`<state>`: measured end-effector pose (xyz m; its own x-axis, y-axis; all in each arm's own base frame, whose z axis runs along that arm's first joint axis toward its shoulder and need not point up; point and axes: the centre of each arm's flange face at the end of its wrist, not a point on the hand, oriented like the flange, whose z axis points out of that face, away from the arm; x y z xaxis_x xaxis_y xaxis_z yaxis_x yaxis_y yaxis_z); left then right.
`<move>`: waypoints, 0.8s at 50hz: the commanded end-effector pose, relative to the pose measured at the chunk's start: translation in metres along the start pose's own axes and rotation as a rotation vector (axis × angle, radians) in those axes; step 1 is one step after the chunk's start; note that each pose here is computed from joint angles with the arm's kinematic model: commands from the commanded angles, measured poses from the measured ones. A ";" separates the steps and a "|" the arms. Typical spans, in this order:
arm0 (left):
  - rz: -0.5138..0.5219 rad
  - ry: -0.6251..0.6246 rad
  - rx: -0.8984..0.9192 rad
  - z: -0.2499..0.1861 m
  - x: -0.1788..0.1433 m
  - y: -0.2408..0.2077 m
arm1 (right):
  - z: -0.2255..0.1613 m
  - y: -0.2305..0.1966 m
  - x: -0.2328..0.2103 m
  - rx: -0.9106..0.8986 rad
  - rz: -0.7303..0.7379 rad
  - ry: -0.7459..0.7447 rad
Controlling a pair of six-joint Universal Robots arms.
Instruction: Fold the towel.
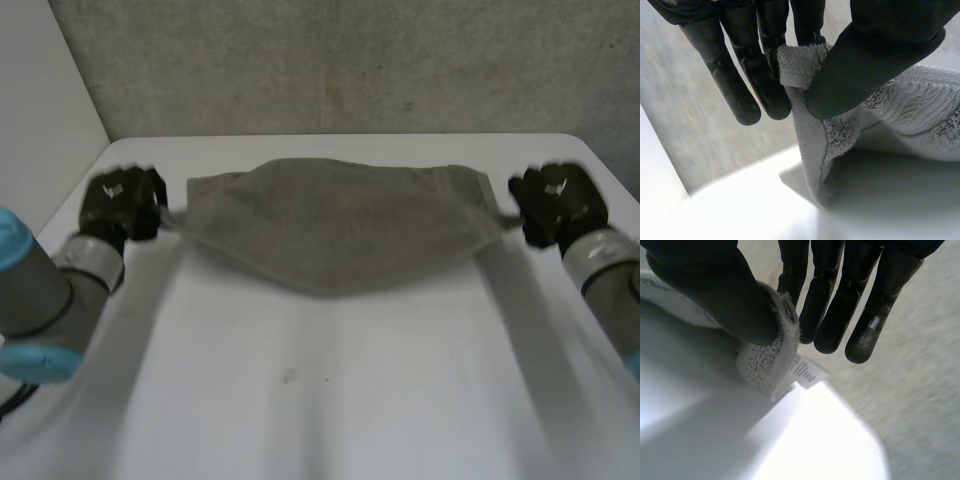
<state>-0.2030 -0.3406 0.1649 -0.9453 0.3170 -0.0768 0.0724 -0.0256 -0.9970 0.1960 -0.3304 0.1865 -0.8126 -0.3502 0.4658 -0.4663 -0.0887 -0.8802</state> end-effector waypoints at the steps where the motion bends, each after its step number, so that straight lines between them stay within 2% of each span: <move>1: 0.004 -0.004 -0.142 -0.037 -0.004 0.015 | -0.028 0.016 0.001 -0.146 0.016 -0.082; 4: 0.016 -0.019 -0.159 -0.048 -0.009 0.005 | -0.048 -0.009 0.020 -0.168 -0.004 -0.065; 7: 0.044 -0.036 -0.217 -0.072 -0.013 -0.008 | -0.058 -0.017 0.030 -0.197 -0.011 -0.053; 12: 0.095 -0.039 -0.272 -0.117 -0.018 -0.046 | -0.093 -0.031 0.062 -0.341 -0.068 -0.034; 15: 0.090 -0.038 -0.286 -0.128 -0.026 -0.057 | -0.108 -0.035 0.071 -0.386 -0.136 -0.027; 21: 0.059 0.027 -0.269 -0.129 -0.029 -0.061 | -0.110 -0.035 0.071 -0.395 -0.198 -0.055; 24: 0.047 0.064 -0.274 -0.126 -0.028 -0.056 | -0.101 -0.028 0.070 -0.382 -0.175 -0.060; 28: 0.034 0.077 -0.299 -0.104 -0.034 -0.032 | -0.072 0.002 0.060 -0.390 -0.102 -0.089; 34: 0.061 0.124 -0.264 -0.065 -0.030 -0.012 | -0.034 0.020 0.038 -0.348 -0.120 -0.107; 40: 0.096 0.094 -0.265 -0.033 -0.025 0.004 | -0.005 0.031 0.028 -0.336 -0.151 -0.048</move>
<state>-0.1472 -0.2724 0.1883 -0.8997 0.4234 -0.1060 0.2115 0.2104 -0.9545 0.1337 -0.3017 0.2019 -0.7203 -0.4517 0.5265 -0.6560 0.1966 -0.7287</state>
